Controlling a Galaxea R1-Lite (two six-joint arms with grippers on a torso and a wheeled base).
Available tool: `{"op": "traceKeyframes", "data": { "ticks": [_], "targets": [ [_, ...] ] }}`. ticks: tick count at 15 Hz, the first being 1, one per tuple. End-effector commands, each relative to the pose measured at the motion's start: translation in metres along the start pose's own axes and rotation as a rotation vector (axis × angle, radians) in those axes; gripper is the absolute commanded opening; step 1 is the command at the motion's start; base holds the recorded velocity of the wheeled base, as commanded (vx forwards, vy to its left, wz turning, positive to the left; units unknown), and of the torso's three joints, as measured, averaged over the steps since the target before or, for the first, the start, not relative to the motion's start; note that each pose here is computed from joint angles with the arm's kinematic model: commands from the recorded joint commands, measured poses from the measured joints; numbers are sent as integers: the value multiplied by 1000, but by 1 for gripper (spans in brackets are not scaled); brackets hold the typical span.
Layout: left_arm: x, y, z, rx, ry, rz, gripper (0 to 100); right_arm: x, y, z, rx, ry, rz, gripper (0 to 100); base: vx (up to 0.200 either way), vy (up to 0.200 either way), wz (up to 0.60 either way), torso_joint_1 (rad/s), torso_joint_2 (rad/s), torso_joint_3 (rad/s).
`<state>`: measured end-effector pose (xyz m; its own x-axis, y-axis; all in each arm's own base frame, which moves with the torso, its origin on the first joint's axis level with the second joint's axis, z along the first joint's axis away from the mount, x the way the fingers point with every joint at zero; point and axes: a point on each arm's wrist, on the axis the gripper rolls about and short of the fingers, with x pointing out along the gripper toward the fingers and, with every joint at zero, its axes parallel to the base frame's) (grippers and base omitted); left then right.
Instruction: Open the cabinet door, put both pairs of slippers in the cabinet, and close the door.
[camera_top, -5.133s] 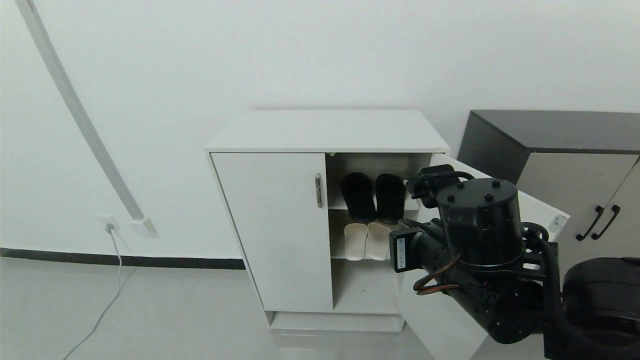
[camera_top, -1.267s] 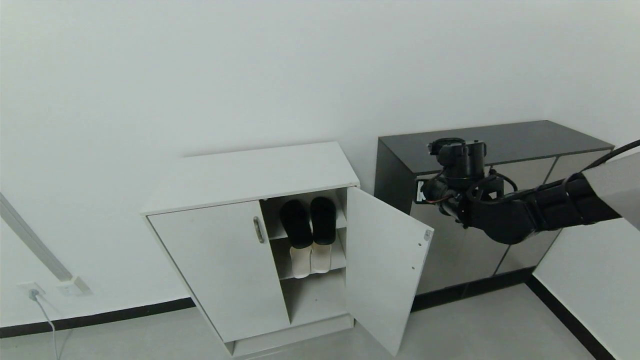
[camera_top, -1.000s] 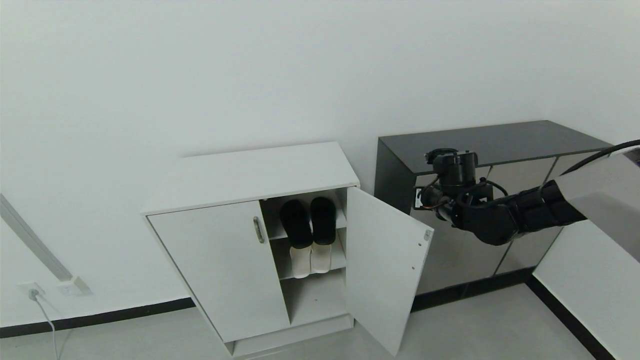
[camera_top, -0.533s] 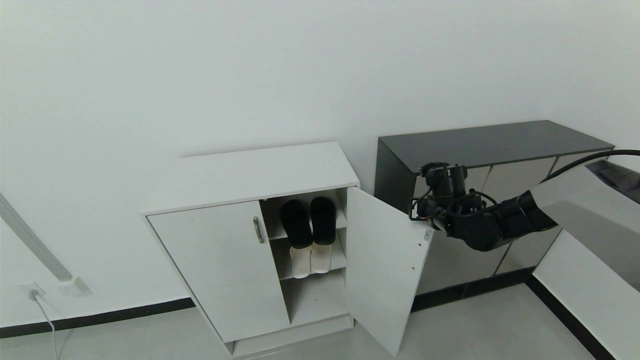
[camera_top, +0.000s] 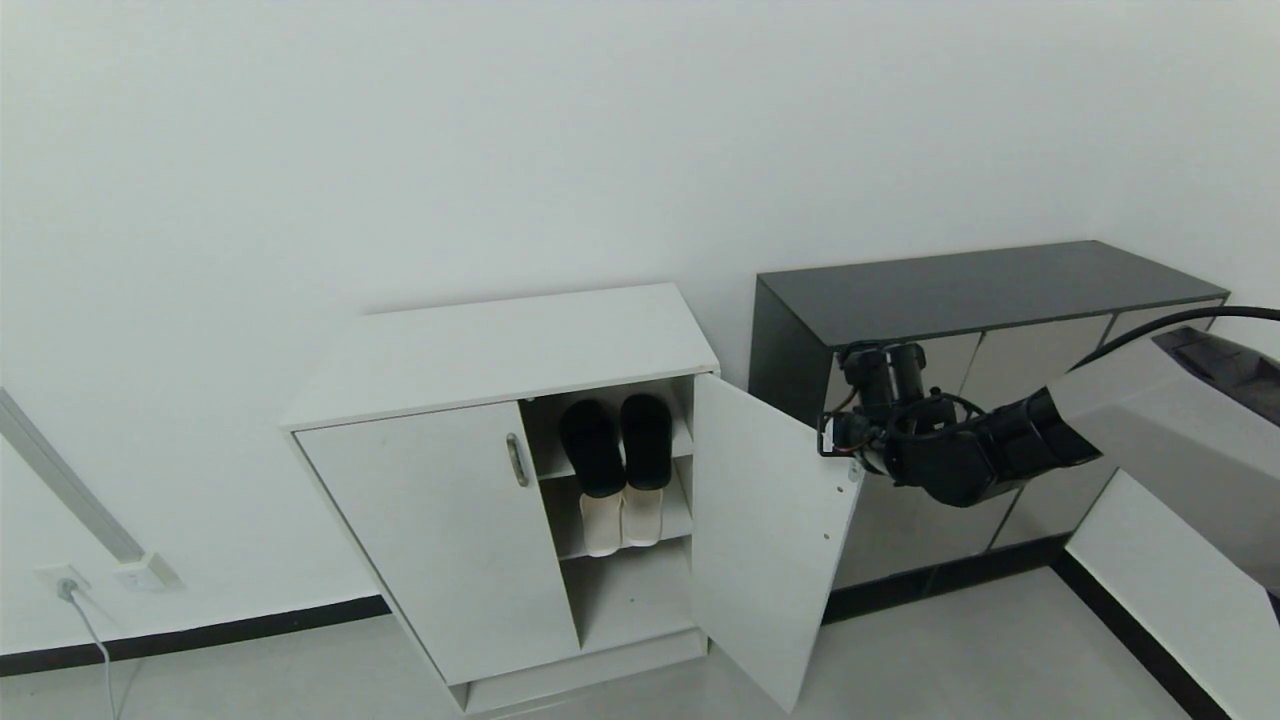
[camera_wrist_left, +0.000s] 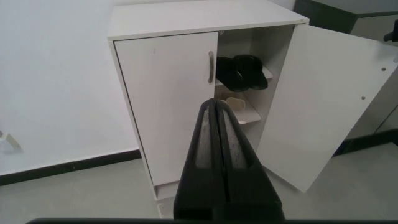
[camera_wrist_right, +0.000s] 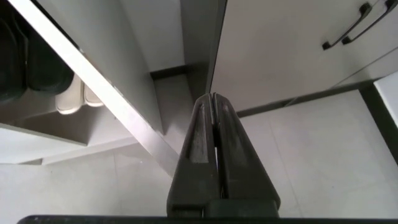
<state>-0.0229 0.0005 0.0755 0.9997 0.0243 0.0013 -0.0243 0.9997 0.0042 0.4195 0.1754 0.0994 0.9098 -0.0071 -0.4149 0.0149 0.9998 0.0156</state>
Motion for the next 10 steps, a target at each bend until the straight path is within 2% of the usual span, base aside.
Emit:
{"op": "traceKeyframes", "data": {
  "ticks": [1, 7, 10],
  "targets": [
    [0, 0, 0, -1, 1, 0, 0, -2, 2, 0, -3, 4, 5, 0, 0, 0, 0, 0, 0, 0],
    [0, 0, 0, -1, 1, 0, 0, -29, 19, -9, -2, 35, 55, 0, 0, 0, 0, 0, 0, 0],
    [0, 0, 0, -1, 1, 0, 0, -61, 41, -15, 17, 51, 142, 0, 0, 0, 0, 0, 0, 0]
  ]
}}
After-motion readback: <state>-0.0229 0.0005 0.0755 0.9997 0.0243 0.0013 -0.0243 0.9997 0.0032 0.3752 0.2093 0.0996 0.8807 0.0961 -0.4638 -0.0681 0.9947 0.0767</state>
